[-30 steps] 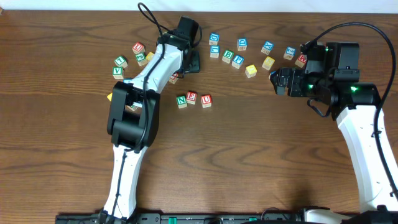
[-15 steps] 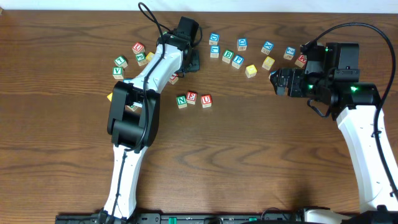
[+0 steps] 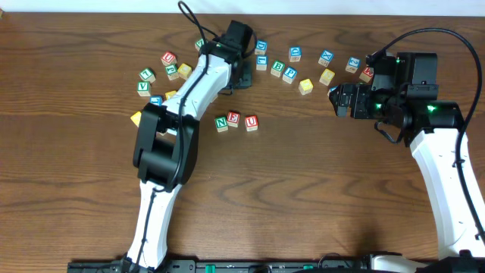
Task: Spell out NEURIPS
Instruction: 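Carry the green R block and set it right of the U block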
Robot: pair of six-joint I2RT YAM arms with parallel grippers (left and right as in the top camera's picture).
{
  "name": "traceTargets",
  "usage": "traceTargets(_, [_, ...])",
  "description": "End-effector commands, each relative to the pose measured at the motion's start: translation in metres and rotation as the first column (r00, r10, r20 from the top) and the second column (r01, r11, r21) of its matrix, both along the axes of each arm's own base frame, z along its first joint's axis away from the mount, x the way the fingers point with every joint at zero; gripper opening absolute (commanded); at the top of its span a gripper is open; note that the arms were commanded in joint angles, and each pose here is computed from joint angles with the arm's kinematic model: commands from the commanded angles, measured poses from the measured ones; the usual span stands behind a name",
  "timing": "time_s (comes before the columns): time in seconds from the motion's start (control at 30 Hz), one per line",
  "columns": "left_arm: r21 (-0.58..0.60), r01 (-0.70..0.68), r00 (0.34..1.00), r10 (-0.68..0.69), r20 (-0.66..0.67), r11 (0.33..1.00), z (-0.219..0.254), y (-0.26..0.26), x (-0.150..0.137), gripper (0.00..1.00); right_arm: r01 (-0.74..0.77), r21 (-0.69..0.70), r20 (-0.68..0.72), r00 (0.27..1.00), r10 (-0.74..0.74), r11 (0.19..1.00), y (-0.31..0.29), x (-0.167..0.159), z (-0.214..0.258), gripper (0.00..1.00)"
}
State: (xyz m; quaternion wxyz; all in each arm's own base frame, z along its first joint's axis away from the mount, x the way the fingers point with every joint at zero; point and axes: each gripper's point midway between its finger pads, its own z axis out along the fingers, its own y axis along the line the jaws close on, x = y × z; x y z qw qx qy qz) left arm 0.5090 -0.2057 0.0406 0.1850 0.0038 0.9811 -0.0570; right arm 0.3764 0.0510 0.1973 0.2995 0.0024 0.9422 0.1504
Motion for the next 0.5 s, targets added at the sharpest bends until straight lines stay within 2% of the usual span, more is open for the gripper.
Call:
traceTargets(0.0, [-0.018,0.042,0.996,-0.041,0.077,0.999,0.056,-0.019,-0.009,0.33,0.003,0.008,0.004,1.0,-0.003,1.0,0.002,0.004,0.004,0.99])
traceTargets(0.17, [0.012,0.101,0.995,-0.101,-0.004,0.995,0.053,-0.042,-0.045,0.33,0.002,0.008,0.005,1.0,-0.002,1.0,0.003,0.004,0.004,0.99])
traceTargets(0.47, [0.047,0.098,0.983,-0.09,-0.162,0.994,0.039,-0.07,-0.106,0.33,0.002,0.008,-0.007,1.0,-0.002,1.0,0.003,0.002,0.002,0.99])
